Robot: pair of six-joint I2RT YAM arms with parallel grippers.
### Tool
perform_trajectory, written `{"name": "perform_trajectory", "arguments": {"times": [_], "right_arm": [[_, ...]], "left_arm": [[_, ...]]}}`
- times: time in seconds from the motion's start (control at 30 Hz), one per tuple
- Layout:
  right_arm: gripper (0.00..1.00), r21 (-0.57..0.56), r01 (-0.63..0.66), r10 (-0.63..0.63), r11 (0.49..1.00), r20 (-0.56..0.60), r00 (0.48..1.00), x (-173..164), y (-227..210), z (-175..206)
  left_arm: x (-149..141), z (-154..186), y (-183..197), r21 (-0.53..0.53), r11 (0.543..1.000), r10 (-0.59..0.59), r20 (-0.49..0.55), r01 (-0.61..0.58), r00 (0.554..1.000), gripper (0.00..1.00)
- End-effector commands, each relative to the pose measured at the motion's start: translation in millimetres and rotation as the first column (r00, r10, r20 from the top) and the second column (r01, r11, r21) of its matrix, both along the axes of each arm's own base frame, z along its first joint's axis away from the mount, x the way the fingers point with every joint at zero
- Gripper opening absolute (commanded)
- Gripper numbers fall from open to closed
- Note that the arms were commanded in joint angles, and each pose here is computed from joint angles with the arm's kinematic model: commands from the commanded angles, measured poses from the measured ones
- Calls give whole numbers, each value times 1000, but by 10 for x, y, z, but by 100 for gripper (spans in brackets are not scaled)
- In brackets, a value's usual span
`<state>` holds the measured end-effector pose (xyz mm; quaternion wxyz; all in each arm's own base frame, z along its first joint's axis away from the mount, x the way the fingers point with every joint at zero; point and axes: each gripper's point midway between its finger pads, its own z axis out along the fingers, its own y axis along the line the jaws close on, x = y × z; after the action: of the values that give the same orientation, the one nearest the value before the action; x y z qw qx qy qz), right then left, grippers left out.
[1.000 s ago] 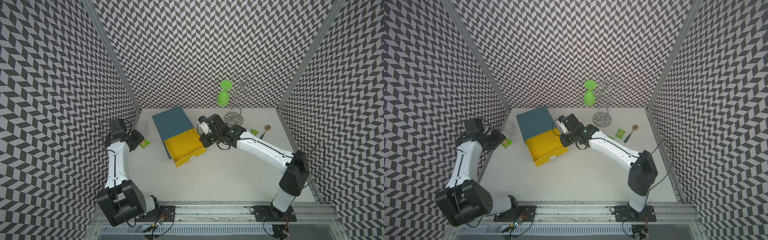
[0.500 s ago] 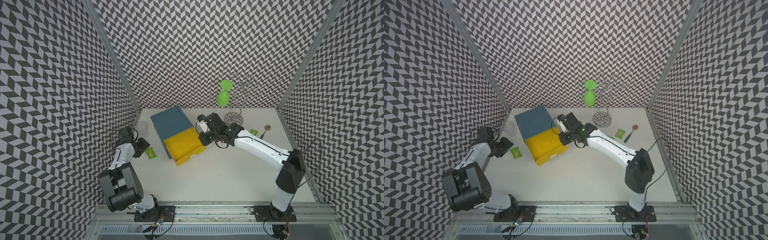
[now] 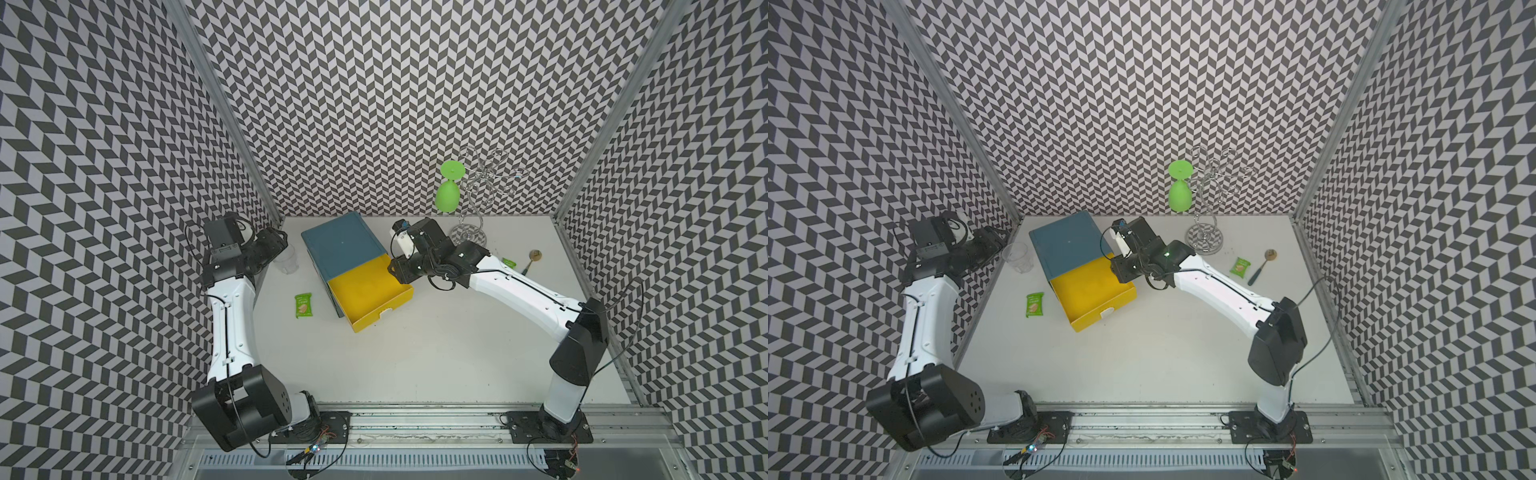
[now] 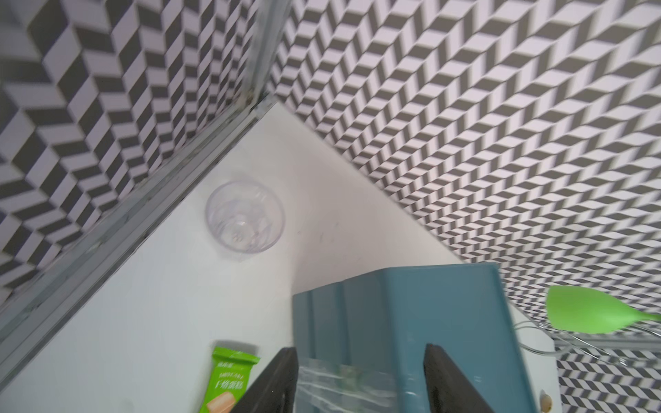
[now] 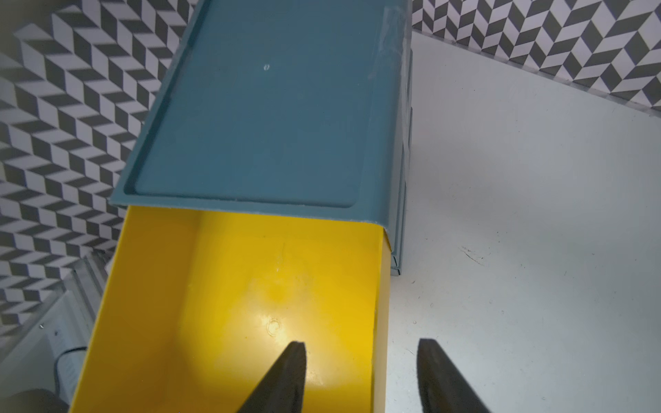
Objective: Take the cookies out of the drawer
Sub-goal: Place the cookie at the center of the board, then close the drawer in the storage box.
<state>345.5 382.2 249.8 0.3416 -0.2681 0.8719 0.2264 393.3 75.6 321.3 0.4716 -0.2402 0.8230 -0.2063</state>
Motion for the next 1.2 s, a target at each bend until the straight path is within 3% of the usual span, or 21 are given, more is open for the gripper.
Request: {"name": "perform_trajectory", "arguments": {"times": [0.0,0.13,0.2,0.23,0.27,0.33,0.47,0.63,0.77,0.93,1.17], "right_arm": [[61,80,32,-42,996,117,992,83,-67,482],[63,143,43,-69,989,182,981,32,-183,802],[55,171,34,-68,985,196,978,-75,-277,941],[44,188,12,-50,982,199,979,-175,-325,978],[22,227,-10,-35,974,193,981,-309,-381,978],[0,340,-92,31,936,180,983,-615,-410,905],[0,539,-181,99,822,178,979,-1189,-574,687],[0,652,-186,92,735,177,980,-1438,-711,447],[0,675,-182,127,715,130,983,-1461,-574,280],[0,742,-178,130,646,122,984,-1437,-429,223],[0,736,-176,179,653,75,981,-1338,-154,94]], "left_arm": [[37,433,-462,31,983,-183,123,181,975,61],[176,652,-944,107,940,-339,197,323,920,59],[278,587,-1055,123,928,-370,187,352,910,53],[339,540,-1079,131,922,-382,176,363,907,46],[409,483,-1065,134,922,-381,161,363,910,38],[532,393,-1032,143,922,-378,145,359,914,25],[783,160,-962,149,925,-367,100,350,925,14],[1001,-17,-919,173,926,-352,63,337,934,12],[1131,-123,-892,182,925,-346,40,334,937,12],[1225,-298,-916,173,919,-362,13,355,932,12],[1292,-513,-912,156,919,-362,-30,362,932,11]]}}
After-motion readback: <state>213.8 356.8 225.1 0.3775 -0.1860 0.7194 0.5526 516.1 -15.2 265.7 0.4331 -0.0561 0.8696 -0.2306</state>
